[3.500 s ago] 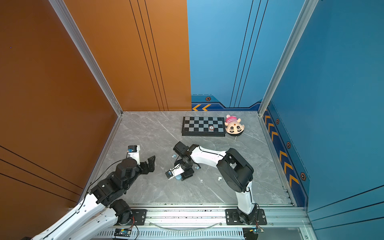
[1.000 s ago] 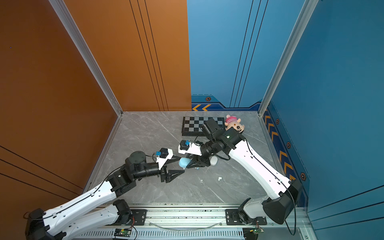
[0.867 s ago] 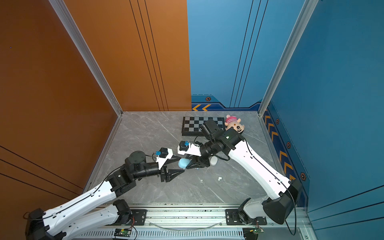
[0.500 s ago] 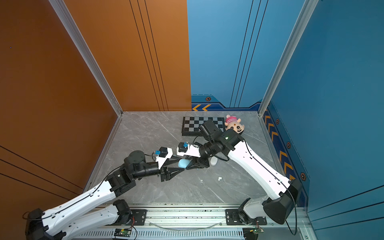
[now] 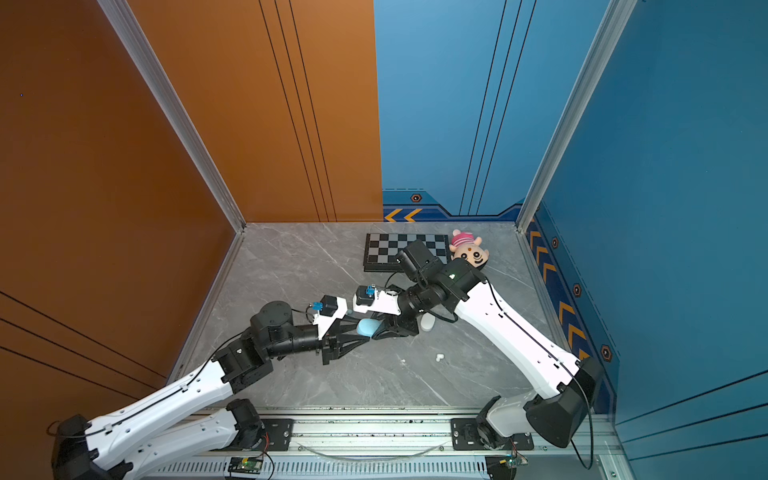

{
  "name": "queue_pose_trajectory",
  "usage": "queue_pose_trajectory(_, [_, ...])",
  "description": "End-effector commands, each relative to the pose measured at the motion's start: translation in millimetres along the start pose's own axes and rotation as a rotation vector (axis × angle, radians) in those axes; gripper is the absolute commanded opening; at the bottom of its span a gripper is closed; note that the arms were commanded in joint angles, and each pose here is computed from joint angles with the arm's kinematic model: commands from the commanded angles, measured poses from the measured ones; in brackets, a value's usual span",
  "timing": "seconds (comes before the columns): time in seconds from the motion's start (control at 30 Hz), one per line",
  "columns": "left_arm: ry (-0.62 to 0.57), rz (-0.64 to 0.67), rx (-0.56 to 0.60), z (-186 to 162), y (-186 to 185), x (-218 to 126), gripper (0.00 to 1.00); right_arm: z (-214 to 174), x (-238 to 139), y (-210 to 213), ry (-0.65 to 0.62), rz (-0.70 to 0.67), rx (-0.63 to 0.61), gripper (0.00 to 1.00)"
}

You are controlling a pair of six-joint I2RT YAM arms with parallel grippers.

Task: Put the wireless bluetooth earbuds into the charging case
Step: 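Bring the left gripper to the case lid while the right gripper holds it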

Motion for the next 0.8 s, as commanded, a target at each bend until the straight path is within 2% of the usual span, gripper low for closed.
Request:
queue_pose_trajectory(0.0, [-0.037, 0.019, 0.027, 14, 2, 0, 0.11, 3, 0, 2, 0.01, 0.023, 0.042, 0.26])
queue_pose_trajectory(0.1, [-0.035, 0.026, 0.024, 13, 3, 1, 0.02, 3, 0, -2, 0.008, 0.019, 0.064, 0.31])
queue_pose_trajectory(0.33, [-0.029, 0.038, 0.022, 11, 4, 1, 0.0, 1, -1, -2, 0.003, 0.02, 0.067, 0.44])
queue_pose_trajectory(0.77, [-0.031, 0.023, 0.019, 11, 2, 1, 0.0, -6, -11, -13, -0.036, -0.02, 0.113, 0.48])
Point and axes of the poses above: each gripper's point midway between its finger pads, its own x axis out along the fingers, its own y axis along the line the jaws close on, z = x × y, the point moved 8 cm from there along -x, back along the fingers, and after that the axes turned 9 degrees about x, right-handed, at the moved point
